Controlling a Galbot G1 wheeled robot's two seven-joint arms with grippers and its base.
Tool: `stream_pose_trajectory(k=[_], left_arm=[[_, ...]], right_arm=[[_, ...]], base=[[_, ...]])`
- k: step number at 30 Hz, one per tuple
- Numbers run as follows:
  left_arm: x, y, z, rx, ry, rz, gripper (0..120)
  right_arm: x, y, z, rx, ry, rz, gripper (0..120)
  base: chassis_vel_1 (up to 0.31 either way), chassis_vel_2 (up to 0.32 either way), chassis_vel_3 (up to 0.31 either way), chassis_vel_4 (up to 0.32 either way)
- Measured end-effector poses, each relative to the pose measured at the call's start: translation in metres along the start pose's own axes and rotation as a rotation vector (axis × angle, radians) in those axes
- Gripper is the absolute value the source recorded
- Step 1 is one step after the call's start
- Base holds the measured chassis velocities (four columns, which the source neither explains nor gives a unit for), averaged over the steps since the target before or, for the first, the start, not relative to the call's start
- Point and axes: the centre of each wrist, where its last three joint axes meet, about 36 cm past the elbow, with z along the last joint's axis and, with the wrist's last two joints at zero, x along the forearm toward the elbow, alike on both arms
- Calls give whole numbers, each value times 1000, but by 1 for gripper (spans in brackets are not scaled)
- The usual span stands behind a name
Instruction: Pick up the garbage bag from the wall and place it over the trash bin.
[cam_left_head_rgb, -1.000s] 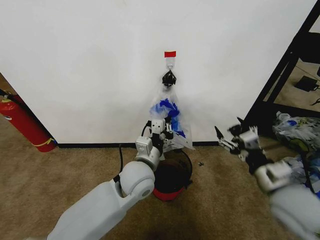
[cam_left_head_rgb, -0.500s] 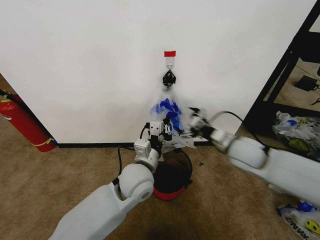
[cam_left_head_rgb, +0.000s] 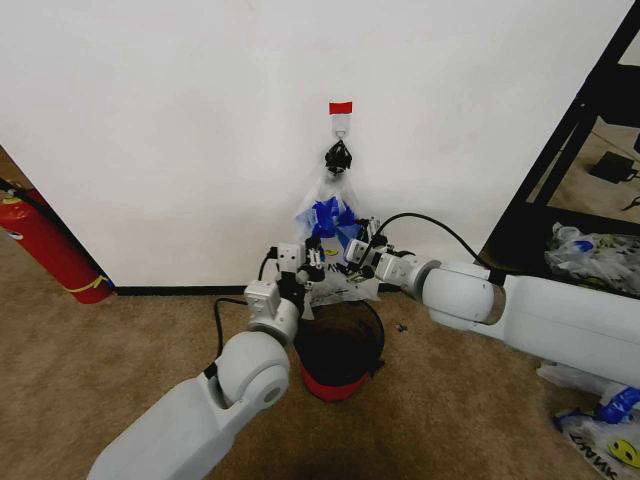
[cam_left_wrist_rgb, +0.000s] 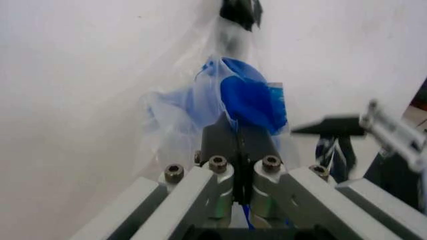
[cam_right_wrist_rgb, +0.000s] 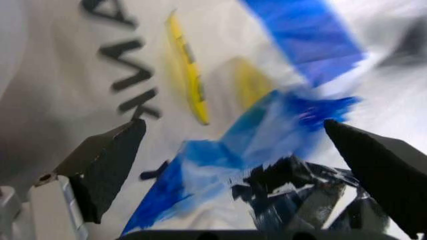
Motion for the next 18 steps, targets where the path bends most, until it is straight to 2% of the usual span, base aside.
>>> stream_pose_trajectory(k=[4,9,13,14,17,18], left_arm=[[2,-1,1,4,2,-1,0],[3,-2,2,5,5,0,0],[3,0,1,2,4,-3,0],[3,0,1,2,4,-3,0],[3,0,0,2,3,-3,0],[4,0,0,1,3,-2,0]], right_arm=[[-8,7,9,9,40,-14,98],[-16,11,10,7,90,-39,88],[-23,12,4,-9,150,-67,70],[-23,12,4,-9,150,-67,70],[-27,12,3,-17,174,-69,61],[-29,11,1,-39,196,-71,53]], base=[[0,0,0,0],[0,0,0,0],[0,0,0,0],[0,0,0,0],[0,0,0,0],[0,0,0,0]])
